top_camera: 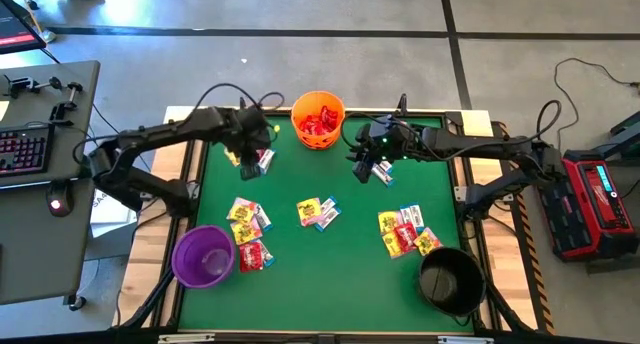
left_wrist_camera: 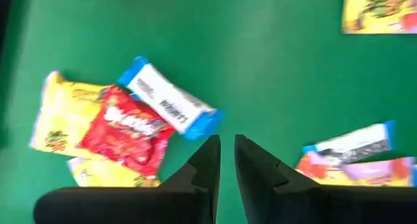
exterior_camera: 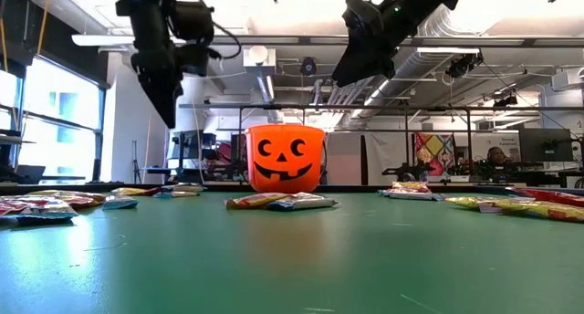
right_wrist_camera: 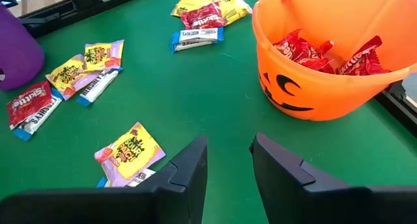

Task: Sort candy by brand, put in halloween buckets
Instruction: Put the red candy into the orange bucket

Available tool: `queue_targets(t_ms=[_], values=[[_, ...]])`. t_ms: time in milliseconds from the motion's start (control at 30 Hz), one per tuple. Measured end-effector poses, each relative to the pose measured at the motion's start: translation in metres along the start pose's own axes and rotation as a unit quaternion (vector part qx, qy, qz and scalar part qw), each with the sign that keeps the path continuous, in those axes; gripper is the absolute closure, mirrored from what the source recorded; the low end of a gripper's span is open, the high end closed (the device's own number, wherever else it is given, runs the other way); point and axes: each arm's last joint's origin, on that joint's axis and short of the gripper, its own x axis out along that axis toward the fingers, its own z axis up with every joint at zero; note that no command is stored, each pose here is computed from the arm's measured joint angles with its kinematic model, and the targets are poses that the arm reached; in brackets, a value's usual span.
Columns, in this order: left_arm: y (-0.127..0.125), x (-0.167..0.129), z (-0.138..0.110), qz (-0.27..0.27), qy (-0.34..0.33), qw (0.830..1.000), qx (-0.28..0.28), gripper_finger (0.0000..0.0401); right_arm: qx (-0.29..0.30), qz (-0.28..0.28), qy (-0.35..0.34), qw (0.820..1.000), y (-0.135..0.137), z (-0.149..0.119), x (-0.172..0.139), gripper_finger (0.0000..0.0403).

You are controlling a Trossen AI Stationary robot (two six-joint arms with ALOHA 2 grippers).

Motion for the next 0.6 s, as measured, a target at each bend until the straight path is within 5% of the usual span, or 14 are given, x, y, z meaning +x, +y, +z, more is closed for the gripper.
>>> queue_targets(t_ms=[167,300,600], values=[[0.016,0.009,-0.002,0.008,0.022,1.0,-0.004,0.0335,0.0,-0.001,0.003,1.0,0.0,-0.001,0.0,0.0292],[0.011,0.013,-0.003,-0.038,0.035,0.999,0.002,0.029,0.001,-0.002,0.011,1.0,0.0,-0.002,0.0,0.0292],[-0.052,0.008,0.007,-0.14,0.0,0.968,0.209,0.0243,0.002,-0.004,0.02,1.0,0.0,-0.004,0.0,0.0292]])
